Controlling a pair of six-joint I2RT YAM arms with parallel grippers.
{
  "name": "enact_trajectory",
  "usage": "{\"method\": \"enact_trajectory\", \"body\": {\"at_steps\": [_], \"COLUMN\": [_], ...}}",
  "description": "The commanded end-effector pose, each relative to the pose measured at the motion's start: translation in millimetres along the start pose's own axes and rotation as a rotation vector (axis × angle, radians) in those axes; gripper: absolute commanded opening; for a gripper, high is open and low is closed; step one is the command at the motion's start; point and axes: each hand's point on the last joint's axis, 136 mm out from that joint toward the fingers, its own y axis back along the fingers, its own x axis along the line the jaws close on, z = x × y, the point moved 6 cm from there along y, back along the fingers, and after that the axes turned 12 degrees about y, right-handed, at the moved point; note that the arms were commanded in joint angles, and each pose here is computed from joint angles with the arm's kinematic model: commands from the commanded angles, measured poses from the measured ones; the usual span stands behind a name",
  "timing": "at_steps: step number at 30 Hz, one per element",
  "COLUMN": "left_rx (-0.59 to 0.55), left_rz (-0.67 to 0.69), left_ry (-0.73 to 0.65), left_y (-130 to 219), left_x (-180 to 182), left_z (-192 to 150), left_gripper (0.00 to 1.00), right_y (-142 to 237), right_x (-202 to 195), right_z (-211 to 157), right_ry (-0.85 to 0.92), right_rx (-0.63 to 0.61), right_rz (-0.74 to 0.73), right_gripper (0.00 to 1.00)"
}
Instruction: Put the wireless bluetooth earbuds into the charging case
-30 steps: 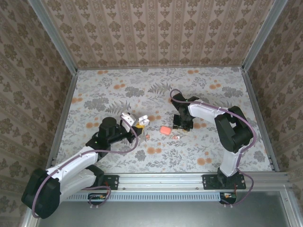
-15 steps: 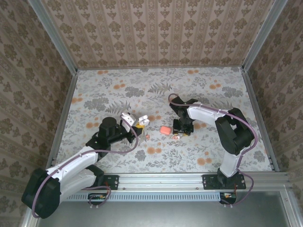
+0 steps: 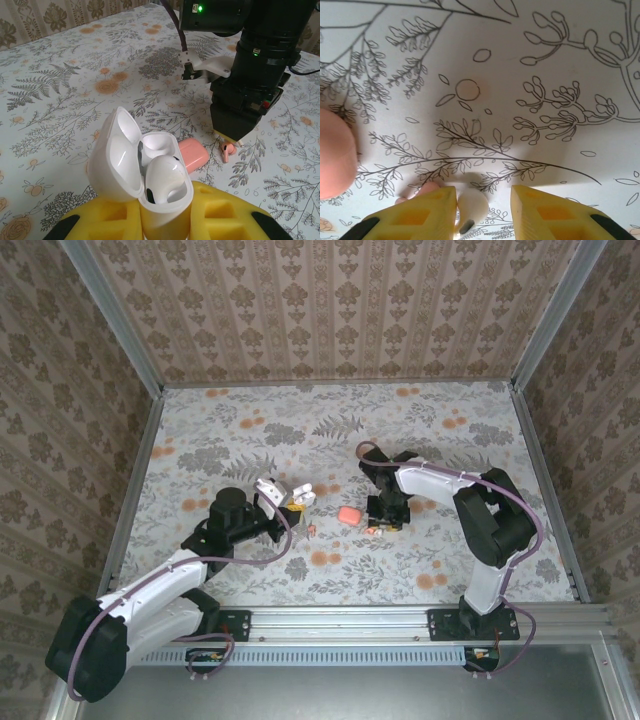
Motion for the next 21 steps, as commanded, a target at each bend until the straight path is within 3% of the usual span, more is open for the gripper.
{"method": "enact_trajectory", "body": {"at_steps": [1, 10, 21], "left_rx": [-0.024, -0.025, -0.032], "left_rz": [-0.018, -0.021, -0.022], "left_ry": [-0.023, -0.021, -0.02], "left_y": [0.0, -0.6, -0.1], "left_x": [-4.3, -4.5, -5.1], "left_z": [14.2, 15.0, 17.5], "left_gripper": [0.07, 0.07, 0.07], "right_y": [5.2, 14.8, 18.7], "right_x": [-11.8, -21.6, 4.8], "right_z": [-18.6, -36.8, -52.6], "right_ry": [-0.015, -0.04, -0.116], "right_rx": [0.046, 0.036, -0.019], "right_rz": [-0.064, -0.081, 0.103], "right_gripper": [0.35, 0.37, 0.41]}}
